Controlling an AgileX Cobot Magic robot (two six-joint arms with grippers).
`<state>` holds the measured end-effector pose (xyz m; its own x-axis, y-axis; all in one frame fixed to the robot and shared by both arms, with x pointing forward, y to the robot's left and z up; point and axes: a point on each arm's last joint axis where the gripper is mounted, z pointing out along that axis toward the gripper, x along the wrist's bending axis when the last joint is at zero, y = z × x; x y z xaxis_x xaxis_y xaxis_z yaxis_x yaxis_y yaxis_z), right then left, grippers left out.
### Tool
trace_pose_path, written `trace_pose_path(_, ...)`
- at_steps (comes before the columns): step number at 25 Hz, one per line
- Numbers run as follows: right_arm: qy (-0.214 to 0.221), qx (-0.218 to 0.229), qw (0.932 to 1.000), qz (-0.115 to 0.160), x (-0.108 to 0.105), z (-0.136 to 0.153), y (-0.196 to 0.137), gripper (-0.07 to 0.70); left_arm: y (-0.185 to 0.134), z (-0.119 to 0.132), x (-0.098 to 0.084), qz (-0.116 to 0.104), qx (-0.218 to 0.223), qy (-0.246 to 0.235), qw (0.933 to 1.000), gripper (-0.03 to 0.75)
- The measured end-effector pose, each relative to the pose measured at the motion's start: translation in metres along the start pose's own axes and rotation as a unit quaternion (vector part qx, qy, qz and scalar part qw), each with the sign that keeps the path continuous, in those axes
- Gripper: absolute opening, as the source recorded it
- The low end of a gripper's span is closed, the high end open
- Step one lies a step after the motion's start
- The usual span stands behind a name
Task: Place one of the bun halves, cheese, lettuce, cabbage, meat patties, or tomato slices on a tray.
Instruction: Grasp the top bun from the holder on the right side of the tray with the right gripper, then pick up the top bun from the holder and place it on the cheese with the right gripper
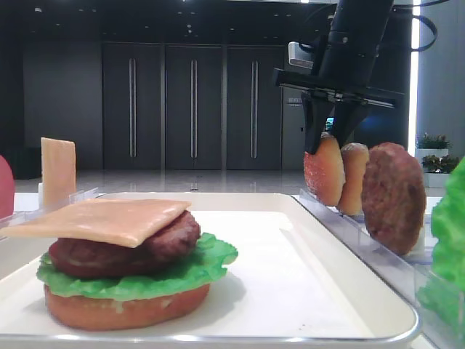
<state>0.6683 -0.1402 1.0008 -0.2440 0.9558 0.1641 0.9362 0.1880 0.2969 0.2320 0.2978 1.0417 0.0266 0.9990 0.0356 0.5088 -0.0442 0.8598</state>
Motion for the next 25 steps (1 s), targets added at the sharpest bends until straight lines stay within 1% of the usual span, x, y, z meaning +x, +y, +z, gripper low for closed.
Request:
trace_pose_path(4,-0.001,0.001,1.0,-0.001,0.0,0.0,0.0,0.203,0.0,0.0,0.0,0.0,0.0,0.0,1.0,0.095)
trace_pose_path(7,-0.001,-0.002,1.0,-0.003,0.002,-0.008,-0.001,0.203,0.0,0.0,0.0,0.0,0.0,0.0,1.0,0.081)
trace_pose_path(10,0.002,-0.02,0.9998,-0.006,0.005,-0.03,-0.001,0.203,0.0,0.0,0.0,0.0,0.0,0.0,1.0,0.061)
trace_pose_path(14,0.005,-0.053,0.9985,-0.015,0.011,-0.074,-0.005,0.199,0.0,0.0,0.0,0.0,0.0,0.0,1.0,0.017)
trace_pose_path(17,0.007,-0.072,0.9971,-0.021,0.016,-0.106,-0.011,0.194,0.0,0.0,0.0,0.0,0.0,0.0,1.0,0.002)
trace_pose_path(19,0.008,-0.078,0.9966,-0.025,0.018,-0.125,-0.018,0.194,0.0,0.0,0.0,0.0,0.0,0.0,1.0,0.0)
trace_pose_path(22,0.003,-0.074,0.9968,-0.029,0.019,-0.145,-0.027,0.194,0.0,0.0,0.0,0.0,0.0,0.0,1.0,-0.001)
trace_pose_path(25,-0.006,-0.077,0.9965,-0.033,0.018,-0.152,-0.03,0.194,0.0,0.0,0.0,0.0,0.0,0.0,1.0,-0.001)
